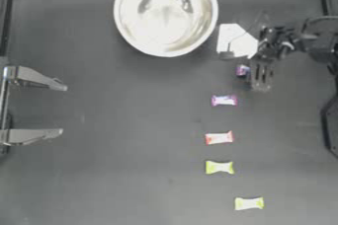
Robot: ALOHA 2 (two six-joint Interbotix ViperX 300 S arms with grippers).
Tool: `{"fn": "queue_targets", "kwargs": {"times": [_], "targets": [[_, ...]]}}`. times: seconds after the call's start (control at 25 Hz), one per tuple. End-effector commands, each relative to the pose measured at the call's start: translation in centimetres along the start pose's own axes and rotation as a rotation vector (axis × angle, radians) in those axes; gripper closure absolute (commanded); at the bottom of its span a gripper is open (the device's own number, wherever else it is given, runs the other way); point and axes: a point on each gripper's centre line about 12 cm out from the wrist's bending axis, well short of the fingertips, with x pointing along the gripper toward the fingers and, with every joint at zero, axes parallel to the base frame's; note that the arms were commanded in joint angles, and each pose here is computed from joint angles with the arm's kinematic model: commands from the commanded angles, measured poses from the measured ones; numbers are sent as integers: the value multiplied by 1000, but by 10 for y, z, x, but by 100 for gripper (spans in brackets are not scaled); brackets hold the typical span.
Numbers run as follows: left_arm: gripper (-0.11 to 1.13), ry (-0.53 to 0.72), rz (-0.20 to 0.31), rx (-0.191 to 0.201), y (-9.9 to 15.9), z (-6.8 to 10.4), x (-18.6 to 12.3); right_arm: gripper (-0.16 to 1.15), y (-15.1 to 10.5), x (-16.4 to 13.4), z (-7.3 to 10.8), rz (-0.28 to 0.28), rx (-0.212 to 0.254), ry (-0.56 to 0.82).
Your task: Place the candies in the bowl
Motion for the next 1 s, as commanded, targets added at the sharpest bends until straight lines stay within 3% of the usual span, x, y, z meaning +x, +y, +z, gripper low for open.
{"fn": "queue_targets", "kwargs": {"times": [0.04, 0.28, 0.44, 0.76, 0.88, 1.0], "targets": [[-1, -12, 3, -2, 1, 6, 2, 68, -1, -1, -1, 1, 11, -4], [-1, -9, 2, -3, 1, 5, 2, 71, 1, -8, 4, 18, 48, -35], [-1, -4, 4, -3, 1, 4, 2, 71, -2, -33, 15, 5, 63, -119], [-1, 3, 20, -4, 4, 2, 2, 71, -16, -112, 55, -91, 58, -419], [-1, 6, 21, -4, 4, 1, 2, 72, -24, -128, 71, -125, 51, -508], [-1, 3, 20, -4, 4, 2, 2, 72, -37, -136, 89, -151, 74, -581]]}}
